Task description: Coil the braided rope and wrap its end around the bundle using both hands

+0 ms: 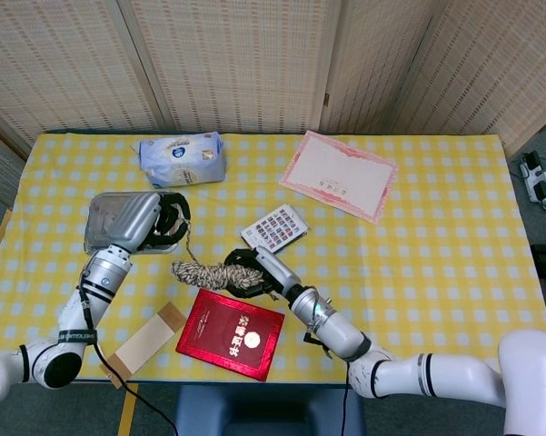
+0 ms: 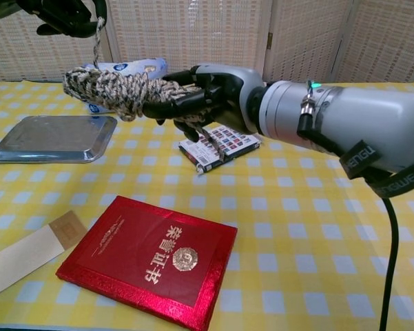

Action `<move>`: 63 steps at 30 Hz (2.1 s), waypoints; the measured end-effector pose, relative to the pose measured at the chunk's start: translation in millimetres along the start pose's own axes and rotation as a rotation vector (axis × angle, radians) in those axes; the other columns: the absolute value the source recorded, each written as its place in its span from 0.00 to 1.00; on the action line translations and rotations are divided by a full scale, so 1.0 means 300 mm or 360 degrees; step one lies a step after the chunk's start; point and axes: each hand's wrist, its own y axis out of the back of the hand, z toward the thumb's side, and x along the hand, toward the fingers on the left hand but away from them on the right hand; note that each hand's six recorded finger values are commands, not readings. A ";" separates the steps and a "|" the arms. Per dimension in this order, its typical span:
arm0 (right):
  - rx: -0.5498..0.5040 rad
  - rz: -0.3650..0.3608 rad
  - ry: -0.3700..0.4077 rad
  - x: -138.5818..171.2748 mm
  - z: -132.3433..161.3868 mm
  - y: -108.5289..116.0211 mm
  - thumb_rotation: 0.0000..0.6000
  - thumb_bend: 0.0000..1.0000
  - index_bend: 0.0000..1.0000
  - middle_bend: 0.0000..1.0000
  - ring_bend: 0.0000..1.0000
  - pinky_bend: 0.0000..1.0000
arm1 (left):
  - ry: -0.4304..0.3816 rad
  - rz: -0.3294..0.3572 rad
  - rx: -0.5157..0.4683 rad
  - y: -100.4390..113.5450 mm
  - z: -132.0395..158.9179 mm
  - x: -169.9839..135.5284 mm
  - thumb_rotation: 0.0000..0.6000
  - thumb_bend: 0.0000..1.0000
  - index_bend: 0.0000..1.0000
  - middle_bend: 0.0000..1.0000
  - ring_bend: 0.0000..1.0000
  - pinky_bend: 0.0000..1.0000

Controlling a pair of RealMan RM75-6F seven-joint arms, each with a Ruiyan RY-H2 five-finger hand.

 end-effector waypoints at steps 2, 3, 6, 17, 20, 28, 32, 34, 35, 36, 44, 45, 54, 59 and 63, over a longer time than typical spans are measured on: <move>-0.0012 -0.0044 -0.0014 -0.010 -0.001 0.008 1.00 0.72 0.88 0.68 0.74 0.73 | -0.0019 -0.0002 0.0008 -0.001 0.010 -0.010 1.00 0.58 0.69 0.92 0.81 0.88; -0.0013 -0.0061 -0.0020 -0.015 -0.001 0.010 1.00 0.72 0.88 0.68 0.74 0.73 | -0.0028 -0.0002 0.0011 -0.001 0.015 -0.014 1.00 0.58 0.69 0.92 0.81 0.88; -0.0015 -0.0101 -0.0036 -0.034 -0.001 0.011 1.00 0.72 0.88 0.68 0.74 0.73 | -0.0059 -0.0009 0.0019 -0.004 0.033 -0.027 1.00 0.58 0.69 0.92 0.81 0.88; 0.0100 -0.0109 -0.0041 -0.072 0.013 -0.036 1.00 0.72 0.88 0.67 0.74 0.73 | -0.0143 -0.0040 0.0093 -0.034 0.097 -0.033 1.00 0.58 0.69 0.92 0.81 0.87; 0.0097 -0.0131 -0.0063 -0.084 0.008 -0.045 1.00 0.72 0.88 0.68 0.74 0.73 | -0.0175 -0.0070 0.0088 -0.059 0.125 -0.037 1.00 0.58 0.69 0.92 0.81 0.88; 0.0034 -0.0280 -0.0089 -0.119 0.008 -0.029 1.00 0.72 0.89 0.68 0.75 0.74 | -0.0229 -0.0123 0.0051 -0.098 0.172 -0.052 1.00 0.58 0.68 0.92 0.81 0.87; -0.0047 -0.0402 -0.0066 -0.129 0.021 0.002 1.00 0.72 0.89 0.68 0.75 0.74 | -0.0225 -0.0158 0.0028 -0.110 0.165 -0.069 1.00 0.58 0.68 0.92 0.81 0.88; -0.0083 -0.0444 -0.0058 -0.130 0.021 0.011 1.00 0.72 0.89 0.68 0.75 0.74 | -0.0216 -0.0180 0.0025 -0.117 0.154 -0.077 1.00 0.58 0.69 0.92 0.81 0.88; -0.0098 -0.0466 -0.0054 -0.131 0.019 0.017 1.00 0.72 0.89 0.68 0.75 0.74 | -0.0210 -0.0189 0.0025 -0.120 0.147 -0.083 1.00 0.58 0.69 0.92 0.81 0.88; -0.0109 -0.0482 -0.0050 -0.131 0.018 0.021 1.00 0.72 0.89 0.68 0.75 0.74 | -0.0204 -0.0194 0.0025 -0.122 0.141 -0.086 1.00 0.58 0.69 0.92 0.81 0.87; -0.0189 -0.0560 0.0013 -0.128 0.030 0.043 1.00 0.72 0.89 0.68 0.75 0.74 | -0.0122 -0.0227 0.0030 -0.130 0.062 -0.108 1.00 0.58 0.69 0.92 0.81 0.88; -0.0195 -0.0565 0.0021 -0.127 0.032 0.044 1.00 0.72 0.89 0.68 0.75 0.74 | -0.0112 -0.0229 0.0029 -0.131 0.053 -0.108 1.00 0.58 0.69 0.92 0.81 0.88; -0.0201 -0.0576 0.0073 -0.117 0.043 0.047 1.00 0.72 0.89 0.68 0.75 0.74 | -0.0053 -0.0239 0.0036 -0.140 -0.001 -0.107 1.00 0.58 0.67 0.92 0.80 0.87; -0.0192 -0.0575 0.0090 -0.112 0.049 0.055 1.00 0.72 0.89 0.68 0.75 0.74 | -0.0024 -0.0223 0.0096 -0.131 -0.019 -0.109 1.00 0.40 0.38 0.86 0.74 0.87; -0.0182 -0.0577 0.0109 -0.104 0.056 0.063 1.00 0.72 0.89 0.68 0.75 0.74 | 0.0018 -0.0216 0.0130 -0.121 -0.035 -0.115 1.00 0.32 0.17 0.70 0.61 0.87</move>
